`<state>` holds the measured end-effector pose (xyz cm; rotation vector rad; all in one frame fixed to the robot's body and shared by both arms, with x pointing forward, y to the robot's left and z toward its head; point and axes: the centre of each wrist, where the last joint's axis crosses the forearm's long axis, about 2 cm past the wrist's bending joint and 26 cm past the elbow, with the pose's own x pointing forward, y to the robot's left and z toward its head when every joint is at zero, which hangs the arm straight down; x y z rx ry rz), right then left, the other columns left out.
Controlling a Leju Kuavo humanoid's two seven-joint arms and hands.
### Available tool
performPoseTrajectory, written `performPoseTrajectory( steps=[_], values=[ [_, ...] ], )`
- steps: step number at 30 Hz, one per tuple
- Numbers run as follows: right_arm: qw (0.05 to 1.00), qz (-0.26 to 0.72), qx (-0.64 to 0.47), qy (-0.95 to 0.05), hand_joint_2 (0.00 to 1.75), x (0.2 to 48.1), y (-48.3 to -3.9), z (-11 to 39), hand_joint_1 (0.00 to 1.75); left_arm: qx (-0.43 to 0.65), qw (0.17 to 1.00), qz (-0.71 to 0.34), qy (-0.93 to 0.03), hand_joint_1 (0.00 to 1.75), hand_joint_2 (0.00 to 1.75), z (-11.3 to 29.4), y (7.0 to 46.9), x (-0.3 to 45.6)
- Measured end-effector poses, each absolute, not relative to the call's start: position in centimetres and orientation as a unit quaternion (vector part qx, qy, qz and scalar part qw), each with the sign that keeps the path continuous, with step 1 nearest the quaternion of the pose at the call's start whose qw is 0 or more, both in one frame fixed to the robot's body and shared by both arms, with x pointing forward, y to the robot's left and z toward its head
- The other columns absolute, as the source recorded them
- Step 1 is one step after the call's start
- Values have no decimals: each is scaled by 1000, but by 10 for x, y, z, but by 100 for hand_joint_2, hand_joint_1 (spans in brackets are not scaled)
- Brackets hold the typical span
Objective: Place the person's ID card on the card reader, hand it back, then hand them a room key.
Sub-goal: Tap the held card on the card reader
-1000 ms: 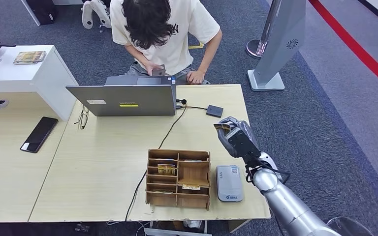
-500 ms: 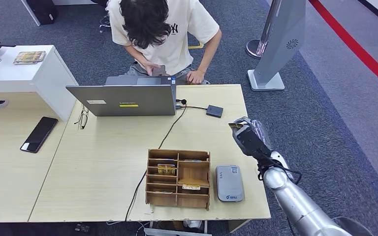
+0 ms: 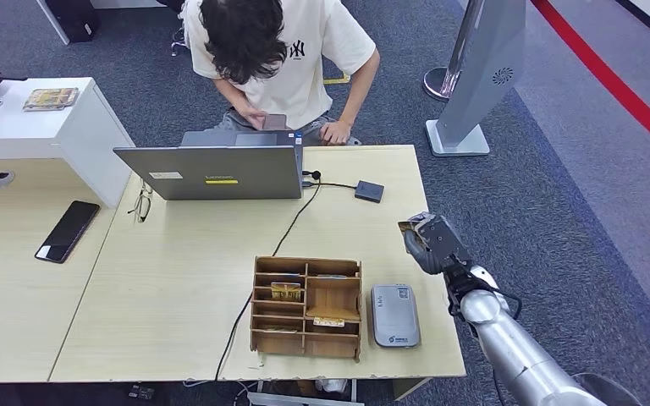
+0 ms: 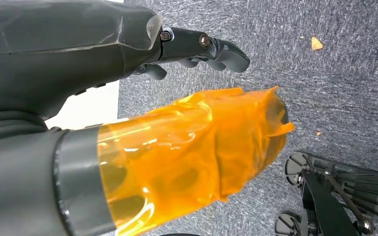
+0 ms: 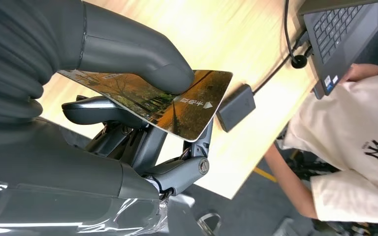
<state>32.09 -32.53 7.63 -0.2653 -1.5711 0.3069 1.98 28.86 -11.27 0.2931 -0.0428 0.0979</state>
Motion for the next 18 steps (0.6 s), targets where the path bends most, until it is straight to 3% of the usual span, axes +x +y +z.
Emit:
performPoseTrajectory(
  steps=[18],
  values=[
    [743,86,-51,-662,175,317,-329,65,175,144,987,66,-18,0,0,-113,288,20]
  ],
)
